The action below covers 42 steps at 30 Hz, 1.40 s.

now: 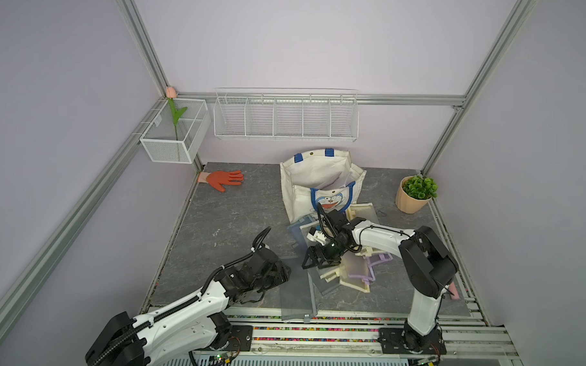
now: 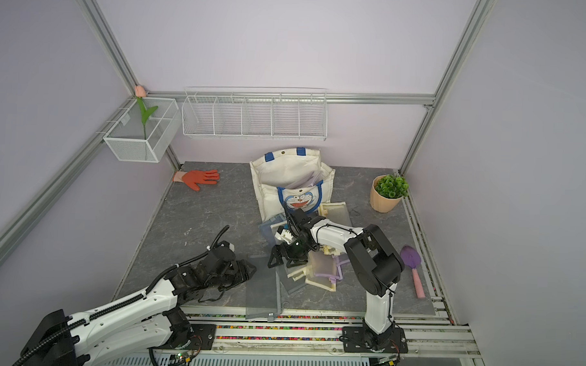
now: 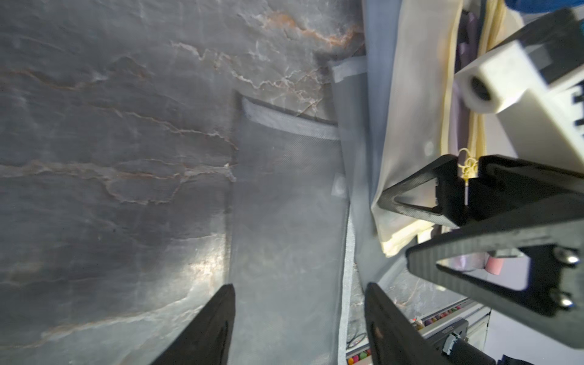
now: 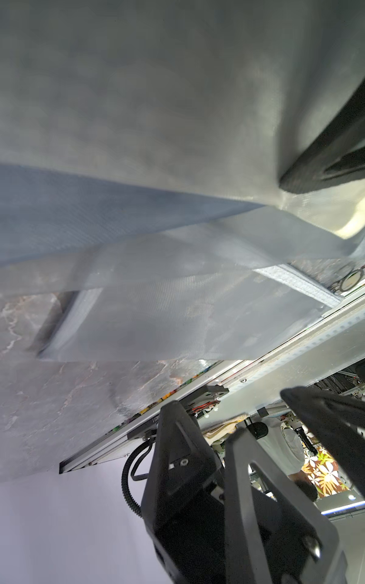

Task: Put the pencil pouch into the canvas bag
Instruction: Pick up the pencil pouch from the center of the board.

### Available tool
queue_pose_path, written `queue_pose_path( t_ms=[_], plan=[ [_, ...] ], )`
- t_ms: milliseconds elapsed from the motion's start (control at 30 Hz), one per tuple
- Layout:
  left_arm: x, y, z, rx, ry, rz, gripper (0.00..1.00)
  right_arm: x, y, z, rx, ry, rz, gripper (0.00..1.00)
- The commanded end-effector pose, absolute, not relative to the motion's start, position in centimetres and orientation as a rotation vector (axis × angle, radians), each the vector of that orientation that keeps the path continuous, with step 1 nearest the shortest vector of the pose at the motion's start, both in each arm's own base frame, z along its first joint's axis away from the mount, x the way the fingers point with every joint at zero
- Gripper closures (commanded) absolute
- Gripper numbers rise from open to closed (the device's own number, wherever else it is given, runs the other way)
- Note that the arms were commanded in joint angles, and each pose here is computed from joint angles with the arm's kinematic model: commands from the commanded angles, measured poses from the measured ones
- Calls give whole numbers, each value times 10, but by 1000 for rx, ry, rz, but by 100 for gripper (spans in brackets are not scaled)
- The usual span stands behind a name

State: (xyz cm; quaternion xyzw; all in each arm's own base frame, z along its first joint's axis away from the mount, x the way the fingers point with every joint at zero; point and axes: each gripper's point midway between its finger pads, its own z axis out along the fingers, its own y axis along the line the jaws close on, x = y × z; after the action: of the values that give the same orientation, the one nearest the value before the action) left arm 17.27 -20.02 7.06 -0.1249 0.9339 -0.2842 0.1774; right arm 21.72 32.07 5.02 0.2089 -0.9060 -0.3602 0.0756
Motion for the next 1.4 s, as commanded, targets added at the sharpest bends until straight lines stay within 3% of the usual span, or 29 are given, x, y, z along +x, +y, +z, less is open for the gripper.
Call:
queue_pose_path(
  t_ms=[0,267,467,667,1067,1367],
  plan=[
    [174,-200,67,-372,2644,-801,35,221,302,36,631,-2776,-979,3],
    [173,-198,66,-366,2643,-791,35,224,296,69,685,-2826,-989,2],
    [172,-196,64,-366,2641,-792,35,196,324,92,766,-2719,-1110,2],
    [172,-203,57,-356,2667,-812,35,174,343,72,805,-2598,-1102,2],
    [161,-212,21,-398,2772,-824,38,177,340,16,732,-2575,-972,5],
    [165,-221,17,-419,2757,-868,43,178,341,9,707,-2568,-981,11]
  ],
)
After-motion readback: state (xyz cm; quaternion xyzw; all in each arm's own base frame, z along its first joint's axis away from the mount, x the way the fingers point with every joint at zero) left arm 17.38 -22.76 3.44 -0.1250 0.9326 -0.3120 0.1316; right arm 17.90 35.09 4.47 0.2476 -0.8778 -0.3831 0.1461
